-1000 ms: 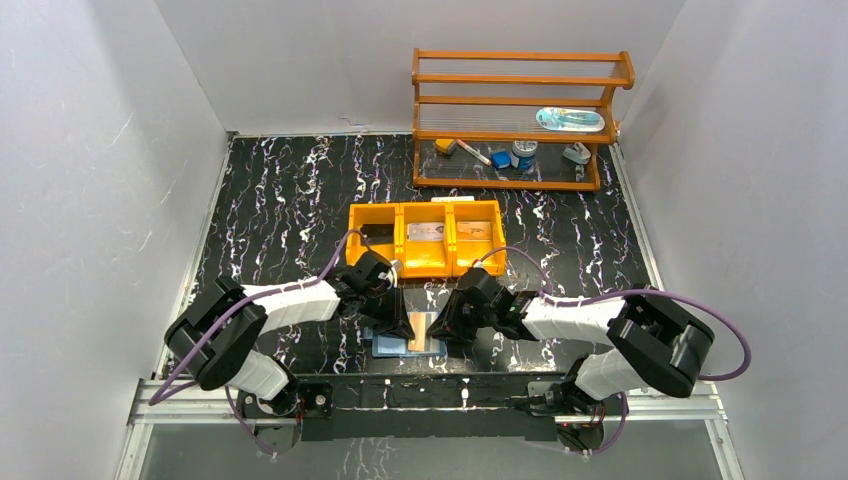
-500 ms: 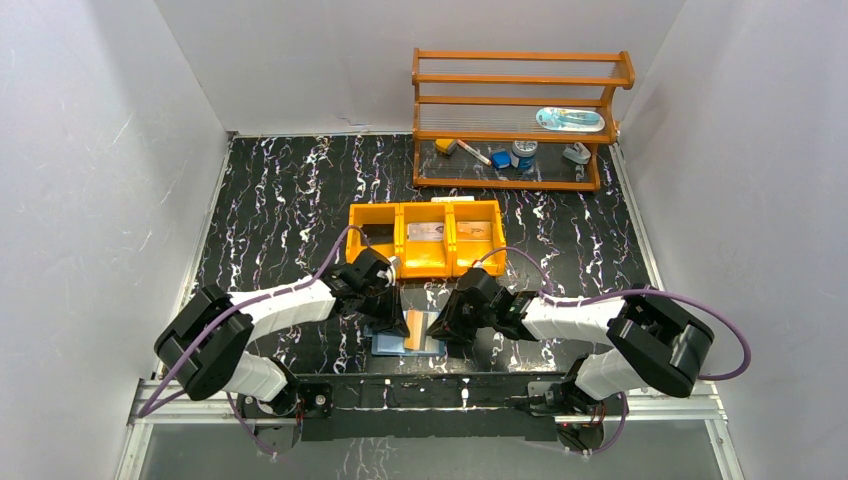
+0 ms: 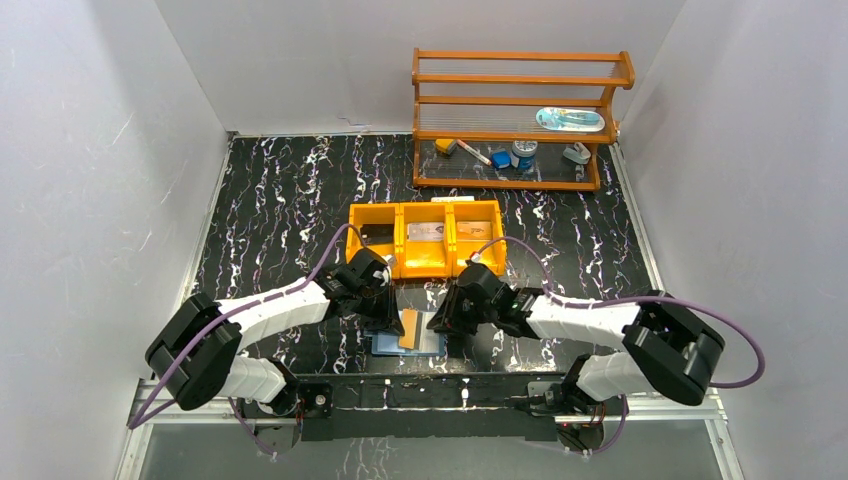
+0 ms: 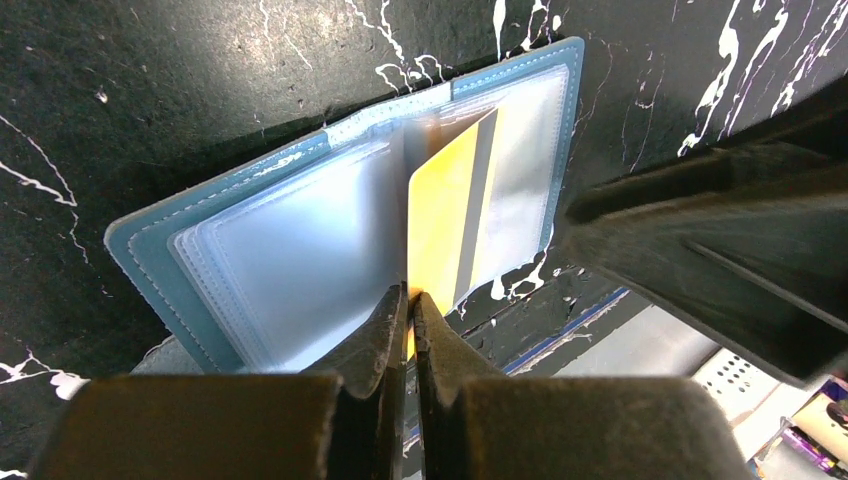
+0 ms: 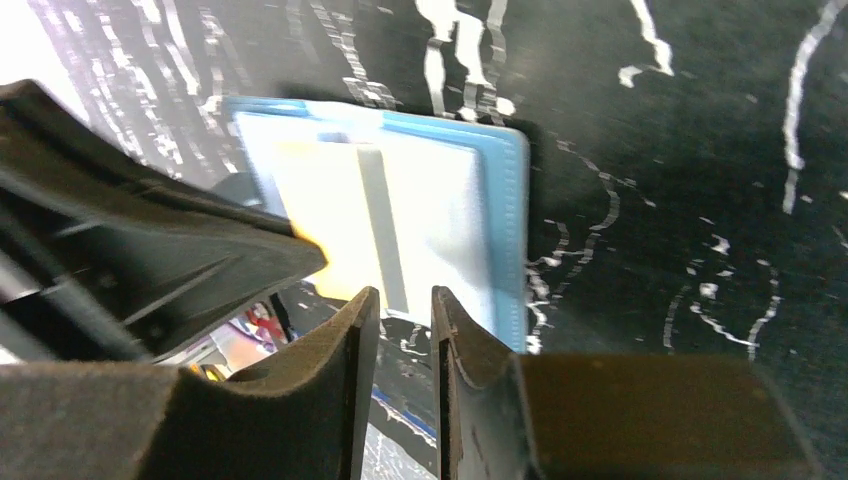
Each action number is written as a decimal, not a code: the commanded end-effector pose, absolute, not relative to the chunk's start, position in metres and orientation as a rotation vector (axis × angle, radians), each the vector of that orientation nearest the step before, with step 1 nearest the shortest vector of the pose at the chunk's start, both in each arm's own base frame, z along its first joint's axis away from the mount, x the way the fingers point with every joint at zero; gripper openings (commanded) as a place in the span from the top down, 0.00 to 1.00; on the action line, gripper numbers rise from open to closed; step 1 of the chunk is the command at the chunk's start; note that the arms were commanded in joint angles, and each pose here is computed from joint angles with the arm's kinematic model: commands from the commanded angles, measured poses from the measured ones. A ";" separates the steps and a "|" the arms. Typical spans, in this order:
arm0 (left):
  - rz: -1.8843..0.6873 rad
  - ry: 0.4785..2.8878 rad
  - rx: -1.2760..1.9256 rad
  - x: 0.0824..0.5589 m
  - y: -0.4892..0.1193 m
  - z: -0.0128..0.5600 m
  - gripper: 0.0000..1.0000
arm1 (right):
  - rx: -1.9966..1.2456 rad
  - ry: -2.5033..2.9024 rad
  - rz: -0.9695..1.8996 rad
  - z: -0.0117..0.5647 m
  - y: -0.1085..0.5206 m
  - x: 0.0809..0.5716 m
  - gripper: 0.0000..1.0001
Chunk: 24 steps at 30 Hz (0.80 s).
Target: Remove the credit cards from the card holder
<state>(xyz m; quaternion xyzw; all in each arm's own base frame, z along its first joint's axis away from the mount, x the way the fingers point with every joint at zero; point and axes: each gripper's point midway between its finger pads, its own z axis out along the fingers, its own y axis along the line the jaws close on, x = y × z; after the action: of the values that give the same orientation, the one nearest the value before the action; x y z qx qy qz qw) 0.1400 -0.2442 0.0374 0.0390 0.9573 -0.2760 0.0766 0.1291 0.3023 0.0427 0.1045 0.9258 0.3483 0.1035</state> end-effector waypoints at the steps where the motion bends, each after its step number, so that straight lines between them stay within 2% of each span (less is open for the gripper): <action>1: -0.783 2.865 0.127 0.142 -0.239 0.041 1.00 | 0.123 2.538 1.149 0.101 0.328 0.151 0.66; 5: -0.772 2.864 0.129 0.143 -0.238 0.042 1.00 | 0.060 2.536 1.212 0.104 0.342 0.151 0.66; 13: -0.797 2.862 0.127 0.143 -0.242 0.044 0.99 | 0.276 2.739 1.069 0.040 0.324 0.136 0.69; 24: -0.925 2.883 0.120 0.140 -0.259 0.040 0.86 | 0.363 2.805 1.024 0.014 0.309 0.123 0.70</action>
<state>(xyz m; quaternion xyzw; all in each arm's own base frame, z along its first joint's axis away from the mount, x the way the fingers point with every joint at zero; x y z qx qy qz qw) 0.1384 -0.2488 0.0344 0.0395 0.9567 -0.2818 0.0621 0.1318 0.3219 0.0333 0.1097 0.9192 0.3695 0.0810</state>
